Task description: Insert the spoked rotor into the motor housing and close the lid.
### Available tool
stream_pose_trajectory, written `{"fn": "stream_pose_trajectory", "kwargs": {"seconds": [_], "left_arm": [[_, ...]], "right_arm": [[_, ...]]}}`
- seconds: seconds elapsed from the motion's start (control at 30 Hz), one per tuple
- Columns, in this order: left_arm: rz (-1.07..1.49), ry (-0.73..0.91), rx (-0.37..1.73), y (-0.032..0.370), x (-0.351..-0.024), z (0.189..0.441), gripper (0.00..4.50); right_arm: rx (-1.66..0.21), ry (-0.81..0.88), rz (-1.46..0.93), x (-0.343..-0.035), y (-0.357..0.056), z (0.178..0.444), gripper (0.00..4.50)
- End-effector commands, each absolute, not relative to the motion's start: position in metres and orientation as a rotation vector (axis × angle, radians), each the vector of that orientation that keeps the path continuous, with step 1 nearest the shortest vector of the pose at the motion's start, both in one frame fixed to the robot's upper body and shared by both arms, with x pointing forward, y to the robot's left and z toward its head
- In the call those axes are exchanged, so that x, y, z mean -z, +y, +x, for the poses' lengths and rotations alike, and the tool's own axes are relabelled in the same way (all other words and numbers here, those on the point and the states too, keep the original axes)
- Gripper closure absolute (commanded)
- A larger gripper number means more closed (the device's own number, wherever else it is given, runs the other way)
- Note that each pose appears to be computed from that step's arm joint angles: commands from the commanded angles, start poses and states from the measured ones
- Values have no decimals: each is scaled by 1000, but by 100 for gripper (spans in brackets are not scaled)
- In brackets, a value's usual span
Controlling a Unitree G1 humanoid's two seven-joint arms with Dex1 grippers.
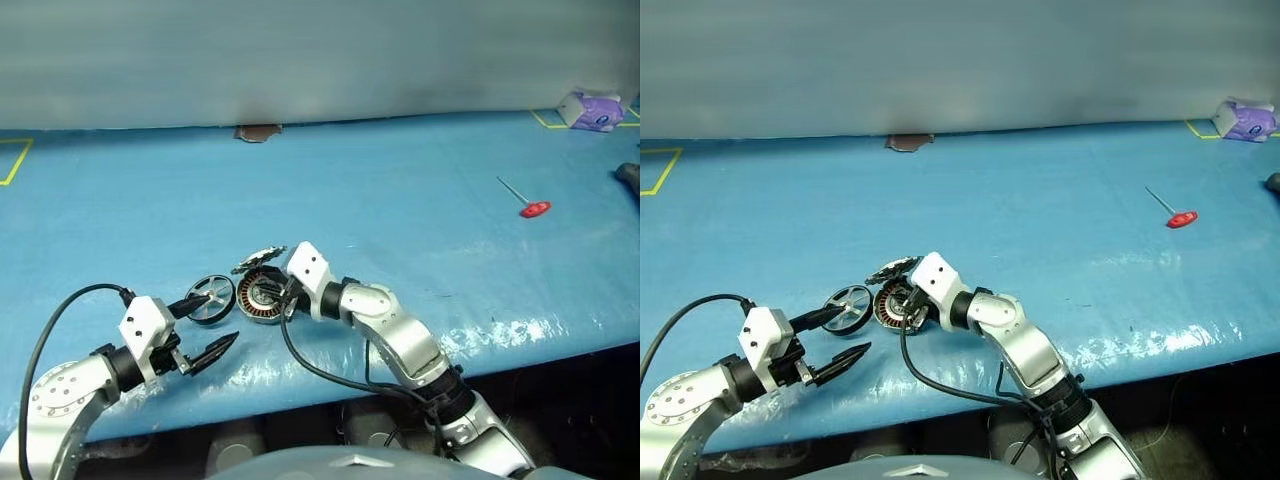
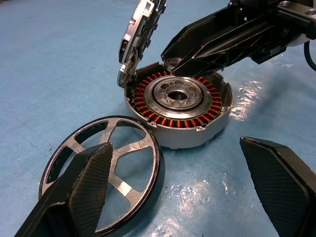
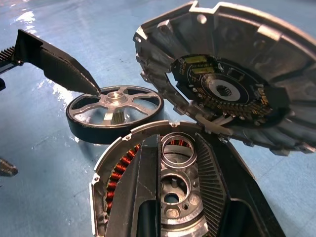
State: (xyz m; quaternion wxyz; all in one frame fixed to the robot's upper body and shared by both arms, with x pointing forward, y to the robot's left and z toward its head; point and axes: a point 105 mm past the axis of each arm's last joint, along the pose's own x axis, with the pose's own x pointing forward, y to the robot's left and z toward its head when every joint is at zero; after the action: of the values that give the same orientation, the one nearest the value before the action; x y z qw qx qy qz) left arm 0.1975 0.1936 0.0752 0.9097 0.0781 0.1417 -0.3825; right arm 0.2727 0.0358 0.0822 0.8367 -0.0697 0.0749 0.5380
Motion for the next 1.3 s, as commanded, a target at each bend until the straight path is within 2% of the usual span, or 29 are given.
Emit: {"fn": "stream_pose_trajectory", "kwargs": {"seconds": [0.03, 0.37, 0.77, 0.97, 1.17, 1.27, 1.3], "left_arm": [[169, 264, 829, 185, -84, 194, 0], [161, 275, 827, 184, -82, 194, 0], [159, 272, 817, 184, -81, 197, 0], [151, 274, 808, 185, -80, 197, 0], [146, 279, 799, 186, -79, 196, 0], [145, 281, 797, 186, -78, 196, 0], [144, 281, 796, 186, -77, 196, 0]], "right_arm": [[-1164, 112, -146, -90, 42, 273, 383], [-1166, 166, -150, -76, 34, 267, 383], [-1134, 184, -161, -70, 30, 274, 383], [-1112, 157, -136, -78, 30, 277, 185], [-1154, 106, -131, -101, 24, 263, 185], [-1150, 96, -136, -110, 21, 259, 244], [-1153, 99, -146, -111, 21, 256, 282]]}}
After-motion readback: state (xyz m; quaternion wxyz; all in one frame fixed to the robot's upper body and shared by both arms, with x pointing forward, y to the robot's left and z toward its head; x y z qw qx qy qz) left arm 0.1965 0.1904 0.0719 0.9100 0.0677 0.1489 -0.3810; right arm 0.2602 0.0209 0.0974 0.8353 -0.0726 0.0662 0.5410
